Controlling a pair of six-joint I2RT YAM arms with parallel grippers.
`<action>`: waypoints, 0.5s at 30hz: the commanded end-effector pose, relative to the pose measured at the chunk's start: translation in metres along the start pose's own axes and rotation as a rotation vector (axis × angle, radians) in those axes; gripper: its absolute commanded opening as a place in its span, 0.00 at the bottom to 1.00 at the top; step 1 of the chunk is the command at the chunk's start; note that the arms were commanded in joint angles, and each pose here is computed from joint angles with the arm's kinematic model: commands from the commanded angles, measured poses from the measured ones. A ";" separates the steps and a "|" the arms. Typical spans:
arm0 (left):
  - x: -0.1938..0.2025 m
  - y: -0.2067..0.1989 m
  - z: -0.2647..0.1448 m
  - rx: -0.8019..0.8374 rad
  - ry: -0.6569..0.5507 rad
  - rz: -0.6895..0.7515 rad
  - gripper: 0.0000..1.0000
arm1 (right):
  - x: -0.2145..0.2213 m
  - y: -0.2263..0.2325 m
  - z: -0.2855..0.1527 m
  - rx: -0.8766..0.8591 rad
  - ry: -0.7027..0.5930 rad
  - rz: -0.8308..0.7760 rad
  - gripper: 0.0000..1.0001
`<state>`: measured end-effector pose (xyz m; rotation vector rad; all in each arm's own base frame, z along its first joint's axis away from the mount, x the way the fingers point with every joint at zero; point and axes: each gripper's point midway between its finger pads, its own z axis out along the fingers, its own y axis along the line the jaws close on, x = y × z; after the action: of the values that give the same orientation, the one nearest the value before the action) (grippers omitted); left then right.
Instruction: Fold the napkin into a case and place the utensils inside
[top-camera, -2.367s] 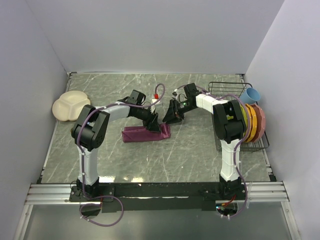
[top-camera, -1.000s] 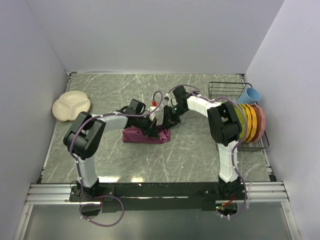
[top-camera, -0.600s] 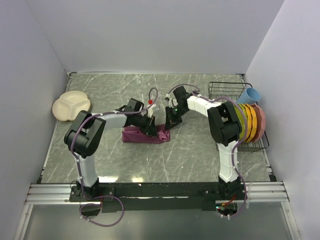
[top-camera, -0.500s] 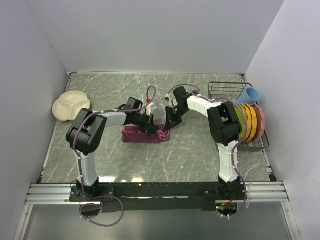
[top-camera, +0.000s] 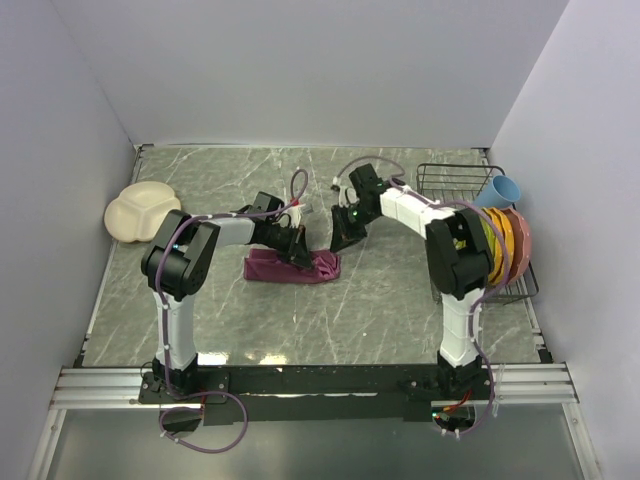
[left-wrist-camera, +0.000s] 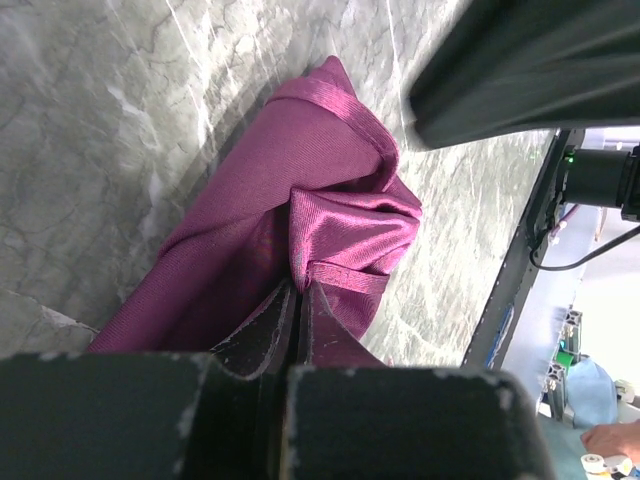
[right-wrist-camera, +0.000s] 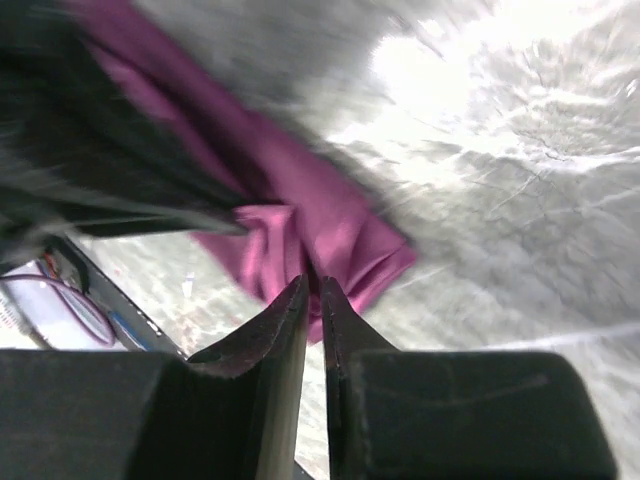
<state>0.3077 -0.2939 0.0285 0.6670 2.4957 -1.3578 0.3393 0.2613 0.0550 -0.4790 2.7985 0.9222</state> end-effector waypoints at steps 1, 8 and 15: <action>0.003 0.000 0.002 0.012 0.023 -0.028 0.01 | -0.037 0.033 -0.036 0.000 -0.199 -0.168 0.19; 0.007 0.003 0.003 0.012 0.034 -0.058 0.01 | -0.027 0.037 -0.017 0.067 -0.204 -0.340 0.17; 0.011 0.008 0.002 0.018 0.043 -0.094 0.01 | -0.015 0.029 0.002 0.159 -0.188 -0.489 0.18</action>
<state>0.3040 -0.2926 0.0271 0.6350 2.5222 -1.4102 0.3292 0.2880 0.0693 -0.8591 2.5071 0.7158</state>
